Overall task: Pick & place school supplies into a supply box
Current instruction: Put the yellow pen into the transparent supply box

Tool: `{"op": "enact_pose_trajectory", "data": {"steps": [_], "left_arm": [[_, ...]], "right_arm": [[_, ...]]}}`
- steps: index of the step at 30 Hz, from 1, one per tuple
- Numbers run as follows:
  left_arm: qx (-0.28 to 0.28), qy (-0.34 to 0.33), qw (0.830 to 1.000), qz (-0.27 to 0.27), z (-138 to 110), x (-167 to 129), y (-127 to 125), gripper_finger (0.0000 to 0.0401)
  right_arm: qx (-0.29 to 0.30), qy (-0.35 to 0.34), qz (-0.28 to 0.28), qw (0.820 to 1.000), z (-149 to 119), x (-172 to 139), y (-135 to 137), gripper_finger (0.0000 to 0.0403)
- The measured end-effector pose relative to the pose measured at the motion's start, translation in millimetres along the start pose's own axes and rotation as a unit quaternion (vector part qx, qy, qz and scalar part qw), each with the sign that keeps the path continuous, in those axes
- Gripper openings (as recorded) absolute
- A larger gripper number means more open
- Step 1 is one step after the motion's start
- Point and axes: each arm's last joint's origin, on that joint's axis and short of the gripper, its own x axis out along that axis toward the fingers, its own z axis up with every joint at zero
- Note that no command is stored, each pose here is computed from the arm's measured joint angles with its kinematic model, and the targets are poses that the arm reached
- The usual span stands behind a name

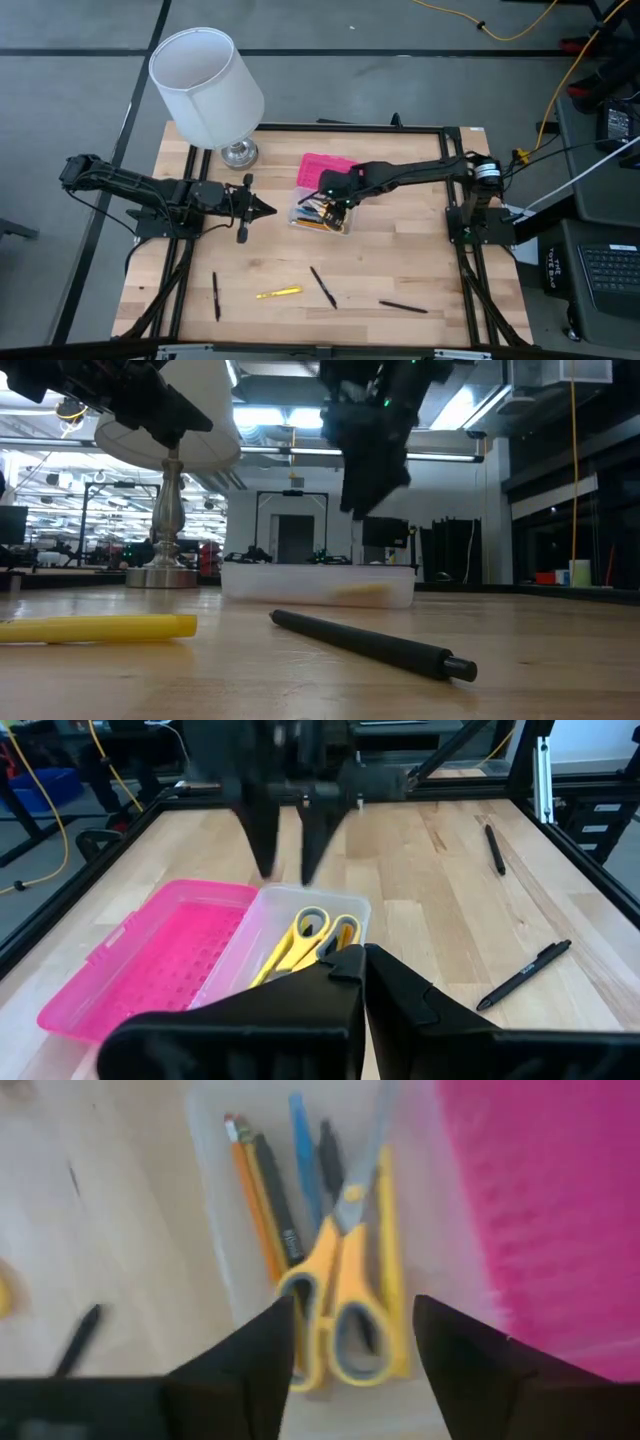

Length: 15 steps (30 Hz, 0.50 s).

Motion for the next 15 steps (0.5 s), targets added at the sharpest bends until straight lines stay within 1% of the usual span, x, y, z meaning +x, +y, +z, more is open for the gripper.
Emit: {"op": "enact_pose_trajectory", "data": {"steps": [4,8,11,15], "left_arm": [[0.0,-0.001,1.0,0.0,0,0,0,0.0002],[0.0,0.0,1.0,0.0,0,0,0,0.0002],[0.001,0.0,1.0,0.0,0,0,0,0.0002],[0.001,-0.001,1.0,0.0,0,0,0,0.0002]], "right_arm": [[-0.06,-0.039,-0.024,0.997,-3,-21,10,0.0167],[-0.101,-0.077,-0.035,0.991,-13,-25,20,0.0121],[-0.105,-0.12,-0.008,0.987,-23,-19,24,0.0082],[-0.116,-0.169,0.021,0.979,-45,-12,23,0.003]]}}
